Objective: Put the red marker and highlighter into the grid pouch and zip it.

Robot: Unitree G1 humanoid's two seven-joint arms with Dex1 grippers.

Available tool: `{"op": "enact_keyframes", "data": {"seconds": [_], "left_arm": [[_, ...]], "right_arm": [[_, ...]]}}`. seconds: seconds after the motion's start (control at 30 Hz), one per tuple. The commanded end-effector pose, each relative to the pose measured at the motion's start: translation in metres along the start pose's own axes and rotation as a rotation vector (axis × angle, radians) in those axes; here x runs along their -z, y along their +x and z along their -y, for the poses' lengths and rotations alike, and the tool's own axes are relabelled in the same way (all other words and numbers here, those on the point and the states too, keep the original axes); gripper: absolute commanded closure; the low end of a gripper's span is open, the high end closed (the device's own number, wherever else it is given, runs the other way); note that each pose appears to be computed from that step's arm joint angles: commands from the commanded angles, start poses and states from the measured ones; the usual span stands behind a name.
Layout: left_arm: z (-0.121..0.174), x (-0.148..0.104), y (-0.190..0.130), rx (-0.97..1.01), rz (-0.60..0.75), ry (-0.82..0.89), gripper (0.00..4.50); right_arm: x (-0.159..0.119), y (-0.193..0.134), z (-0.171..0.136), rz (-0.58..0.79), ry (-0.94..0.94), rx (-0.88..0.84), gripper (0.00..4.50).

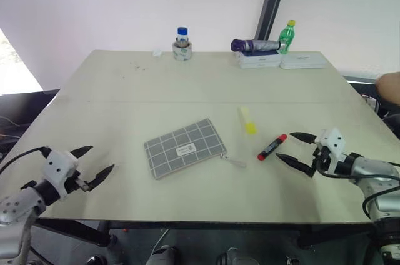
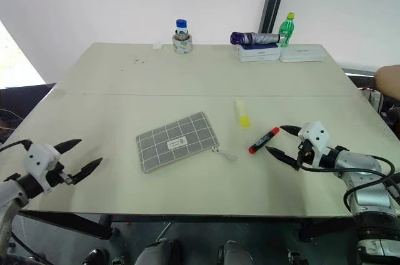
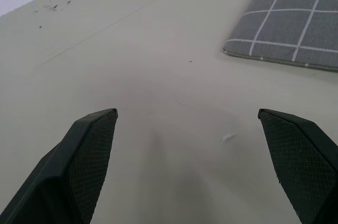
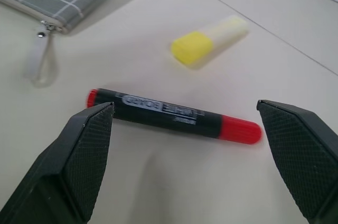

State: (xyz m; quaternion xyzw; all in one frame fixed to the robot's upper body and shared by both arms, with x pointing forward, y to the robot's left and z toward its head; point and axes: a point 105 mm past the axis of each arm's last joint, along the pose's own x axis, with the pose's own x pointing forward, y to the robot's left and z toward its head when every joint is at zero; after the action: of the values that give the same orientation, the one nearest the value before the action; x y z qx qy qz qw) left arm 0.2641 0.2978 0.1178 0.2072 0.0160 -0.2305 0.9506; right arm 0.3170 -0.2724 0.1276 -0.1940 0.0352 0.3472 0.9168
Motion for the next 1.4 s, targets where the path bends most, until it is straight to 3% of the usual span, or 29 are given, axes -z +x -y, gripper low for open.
{"op": "enact_keyframes", "data": {"seconds": [0.03,1.07,1.27,1.4], "left_arm": [[-0.007,-0.017,-0.005,-0.019,0.052,0.051,0.00],[-0.011,-0.026,0.000,-0.014,0.091,0.218,0.00],[0.006,-0.035,0.009,0.127,0.095,0.593,0.00],[0.011,-0.034,0.017,0.178,0.115,0.700,0.00]], "right_arm": [[-0.013,-0.006,0.011,0.030,-0.043,0.029,0.03],[-0.020,0.007,0.008,0.051,-0.069,-0.001,0.03],[-0.043,0.039,-0.008,0.100,-0.023,-0.092,0.03],[-0.064,0.066,-0.027,0.164,-0.012,-0.166,0.03]]}}
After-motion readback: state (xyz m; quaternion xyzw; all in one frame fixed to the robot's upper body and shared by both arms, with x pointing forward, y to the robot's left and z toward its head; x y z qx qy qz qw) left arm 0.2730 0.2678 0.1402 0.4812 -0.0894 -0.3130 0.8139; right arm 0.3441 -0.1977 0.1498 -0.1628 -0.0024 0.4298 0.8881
